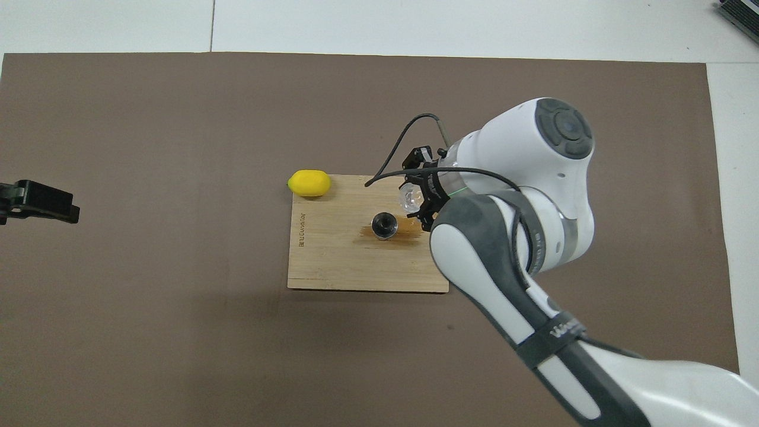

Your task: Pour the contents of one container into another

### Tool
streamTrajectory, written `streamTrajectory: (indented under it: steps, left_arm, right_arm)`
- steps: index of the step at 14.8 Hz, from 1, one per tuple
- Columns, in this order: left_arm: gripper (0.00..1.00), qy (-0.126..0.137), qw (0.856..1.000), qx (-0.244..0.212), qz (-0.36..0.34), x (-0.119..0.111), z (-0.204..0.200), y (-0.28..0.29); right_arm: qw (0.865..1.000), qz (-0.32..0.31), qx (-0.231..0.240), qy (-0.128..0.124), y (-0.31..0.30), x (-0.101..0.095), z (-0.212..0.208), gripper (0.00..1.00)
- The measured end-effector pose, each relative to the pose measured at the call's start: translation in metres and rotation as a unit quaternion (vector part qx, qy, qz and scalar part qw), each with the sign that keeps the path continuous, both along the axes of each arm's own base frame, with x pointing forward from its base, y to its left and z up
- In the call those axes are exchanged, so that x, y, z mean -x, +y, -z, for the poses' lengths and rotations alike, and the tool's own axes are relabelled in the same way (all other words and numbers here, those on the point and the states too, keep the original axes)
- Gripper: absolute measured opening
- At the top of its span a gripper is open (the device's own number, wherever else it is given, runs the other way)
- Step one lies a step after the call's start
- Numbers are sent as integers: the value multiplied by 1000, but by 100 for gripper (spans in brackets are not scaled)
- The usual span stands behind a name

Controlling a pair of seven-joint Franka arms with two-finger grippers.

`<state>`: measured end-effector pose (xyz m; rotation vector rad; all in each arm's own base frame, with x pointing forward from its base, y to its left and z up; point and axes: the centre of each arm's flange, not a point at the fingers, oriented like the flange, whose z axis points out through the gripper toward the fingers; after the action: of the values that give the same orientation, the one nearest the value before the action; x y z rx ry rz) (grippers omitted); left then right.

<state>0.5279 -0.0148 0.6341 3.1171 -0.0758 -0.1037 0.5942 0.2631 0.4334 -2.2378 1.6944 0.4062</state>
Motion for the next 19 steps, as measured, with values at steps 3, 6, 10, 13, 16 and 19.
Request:
streamTrajectory:
  steps: [3, 6, 10, 13, 16, 19]
  left_arm:
    - [100, 0, 1000, 0, 0, 0, 0, 0]
    - [100, 0, 1000, 0, 0, 0, 0, 0]
    - [100, -1, 1000, 0, 0, 0, 0, 0]
    - [100, -1, 1000, 0, 0, 0, 0, 0]
    - [100, -1, 1000, 0, 0, 0, 0, 0]
    - [100, -1, 1000, 0, 0, 0, 0, 0]
  right_arm:
    - [997, 17, -69, 10, -60, -16, 15, 50]
    - [993, 21, -118, 19, -116, -14, 36, 50]
    - [987, 20, -154, 30, -199, 5, 69, 50]
    - [986, 39, -158, 44, -241, 18, 93, 50]
    - [984, 39, -166, 44, -282, 30, 124, 50]
    - [981, 37, -184, 43, -312, 36, 161, 50]
